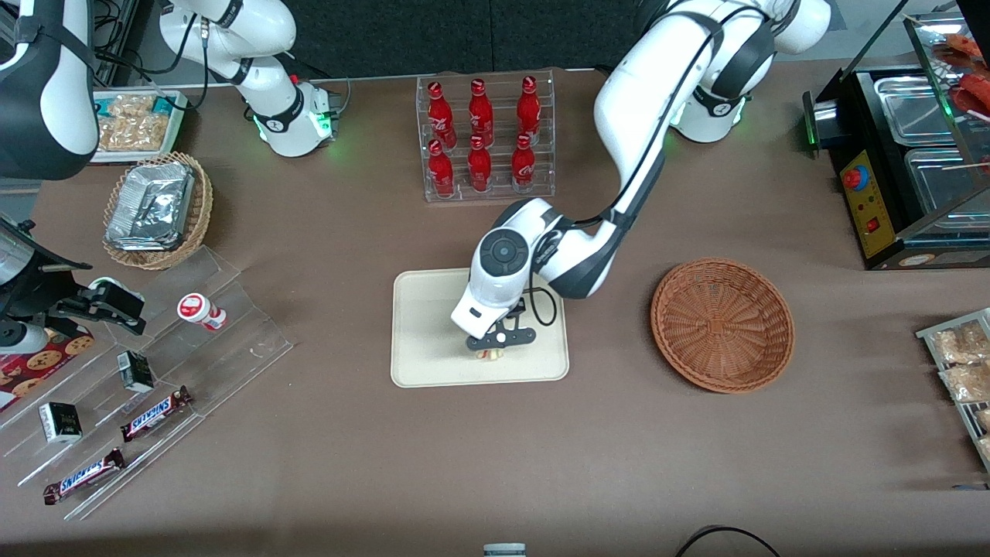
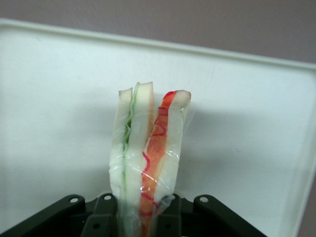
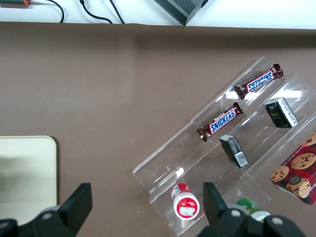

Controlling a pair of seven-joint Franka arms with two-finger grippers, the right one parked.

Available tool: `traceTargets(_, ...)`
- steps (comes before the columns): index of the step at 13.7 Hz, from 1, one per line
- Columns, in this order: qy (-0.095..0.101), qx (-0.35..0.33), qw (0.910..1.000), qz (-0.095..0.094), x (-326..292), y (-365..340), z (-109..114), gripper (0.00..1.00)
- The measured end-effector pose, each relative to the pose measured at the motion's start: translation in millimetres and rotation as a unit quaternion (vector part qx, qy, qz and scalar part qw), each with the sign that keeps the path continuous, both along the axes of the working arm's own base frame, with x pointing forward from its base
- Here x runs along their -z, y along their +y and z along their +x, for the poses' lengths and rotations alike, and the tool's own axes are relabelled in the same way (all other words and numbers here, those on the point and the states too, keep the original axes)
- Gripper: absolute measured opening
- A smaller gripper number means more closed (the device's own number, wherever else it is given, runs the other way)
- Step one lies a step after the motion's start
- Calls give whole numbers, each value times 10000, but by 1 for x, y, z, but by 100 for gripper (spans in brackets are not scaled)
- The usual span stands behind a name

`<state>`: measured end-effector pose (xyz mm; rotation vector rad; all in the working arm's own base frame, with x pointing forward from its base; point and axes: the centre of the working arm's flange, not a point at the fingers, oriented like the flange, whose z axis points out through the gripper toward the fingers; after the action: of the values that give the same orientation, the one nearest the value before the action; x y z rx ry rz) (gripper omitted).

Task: Place sandwich from basket to tray
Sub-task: 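Lower the sandwich onto the tray and open the left gripper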

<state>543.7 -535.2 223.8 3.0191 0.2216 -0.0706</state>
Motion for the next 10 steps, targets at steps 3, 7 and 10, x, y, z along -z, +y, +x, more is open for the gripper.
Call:
traceTargets(3, 60, 68, 10000, 38, 20, -15, -12, 19)
traceTargets(7, 28, 57, 10000, 29, 20, -16, -10, 56)
traceTargets(10, -64, -2, 10000, -12, 7, -13, 2, 87)
